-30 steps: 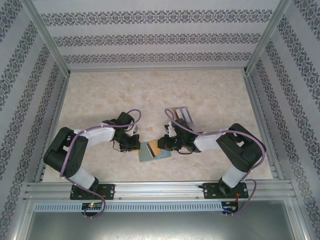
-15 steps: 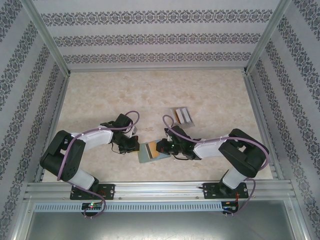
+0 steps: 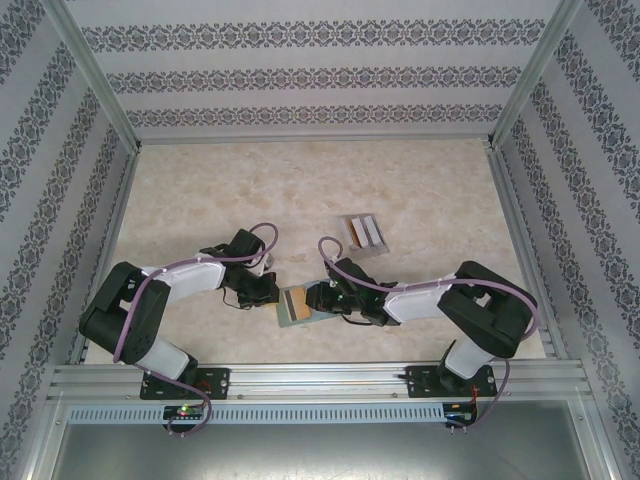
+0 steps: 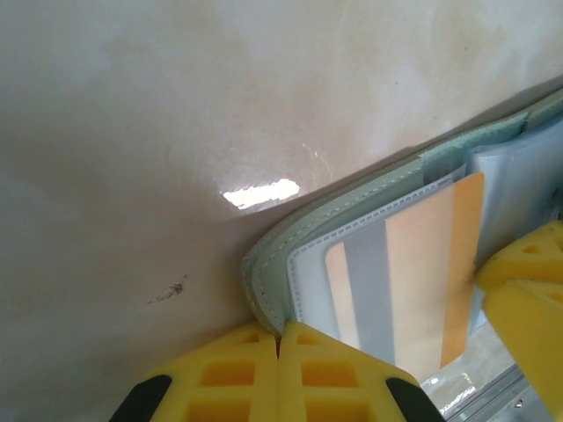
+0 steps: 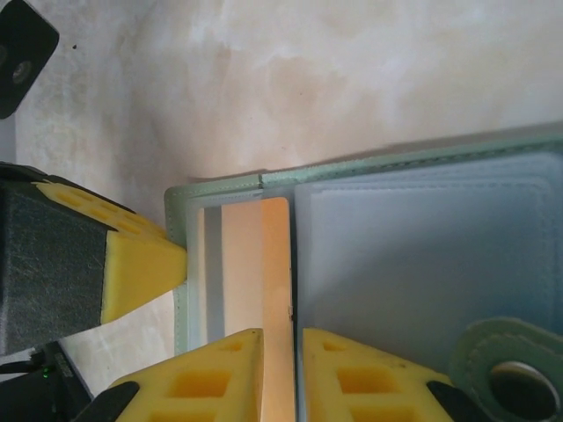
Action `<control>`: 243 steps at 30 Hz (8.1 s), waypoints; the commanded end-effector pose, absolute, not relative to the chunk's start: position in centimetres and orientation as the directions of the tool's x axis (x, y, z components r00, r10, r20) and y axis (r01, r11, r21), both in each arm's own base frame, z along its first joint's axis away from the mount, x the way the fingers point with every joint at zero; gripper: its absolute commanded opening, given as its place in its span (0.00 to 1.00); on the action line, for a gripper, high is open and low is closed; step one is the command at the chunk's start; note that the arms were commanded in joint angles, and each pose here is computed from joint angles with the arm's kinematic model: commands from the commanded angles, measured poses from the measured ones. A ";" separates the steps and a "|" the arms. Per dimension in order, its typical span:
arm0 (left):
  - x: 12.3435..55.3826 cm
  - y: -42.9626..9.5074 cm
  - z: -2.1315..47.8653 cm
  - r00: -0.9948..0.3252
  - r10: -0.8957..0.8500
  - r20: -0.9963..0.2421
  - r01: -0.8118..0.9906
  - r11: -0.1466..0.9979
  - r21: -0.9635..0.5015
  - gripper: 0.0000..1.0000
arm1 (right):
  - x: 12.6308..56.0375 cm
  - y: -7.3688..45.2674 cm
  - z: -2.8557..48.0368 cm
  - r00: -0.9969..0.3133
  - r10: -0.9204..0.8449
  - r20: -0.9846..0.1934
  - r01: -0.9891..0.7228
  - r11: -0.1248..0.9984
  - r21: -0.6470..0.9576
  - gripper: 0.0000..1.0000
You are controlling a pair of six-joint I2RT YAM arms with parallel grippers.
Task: Put the credit cards into the card holder
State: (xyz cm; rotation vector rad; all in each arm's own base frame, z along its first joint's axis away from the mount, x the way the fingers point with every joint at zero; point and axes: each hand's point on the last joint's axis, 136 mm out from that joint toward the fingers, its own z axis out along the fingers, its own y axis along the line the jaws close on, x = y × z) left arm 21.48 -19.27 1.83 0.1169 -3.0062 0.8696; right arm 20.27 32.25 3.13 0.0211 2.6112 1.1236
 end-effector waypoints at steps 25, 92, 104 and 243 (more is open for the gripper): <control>22.8 -19.5 3.3 -0.996 -0.089 0.009 -0.080 0.845 -0.529 0.20 | 19.2 31.4 5.5 -0.927 -0.051 -0.372 -0.264 0.792 0.551 0.23; 21.4 -18.9 2.5 -0.986 -0.166 0.032 -0.157 0.824 -0.544 0.00 | 18.2 34.9 4.4 -0.902 -0.142 -0.408 -0.350 0.794 0.498 0.34; 21.7 -18.7 2.9 -0.976 -0.215 0.027 -0.194 0.814 -0.547 0.06 | 17.4 39.4 6.9 -0.883 -0.184 -0.432 -0.443 0.633 0.635 0.39; 24.8 -12.0 7.0 -0.919 -0.368 -0.141 -0.290 0.874 -0.389 0.47 | 18.5 41.3 8.7 -0.877 -0.131 -0.463 -0.452 0.552 0.700 0.45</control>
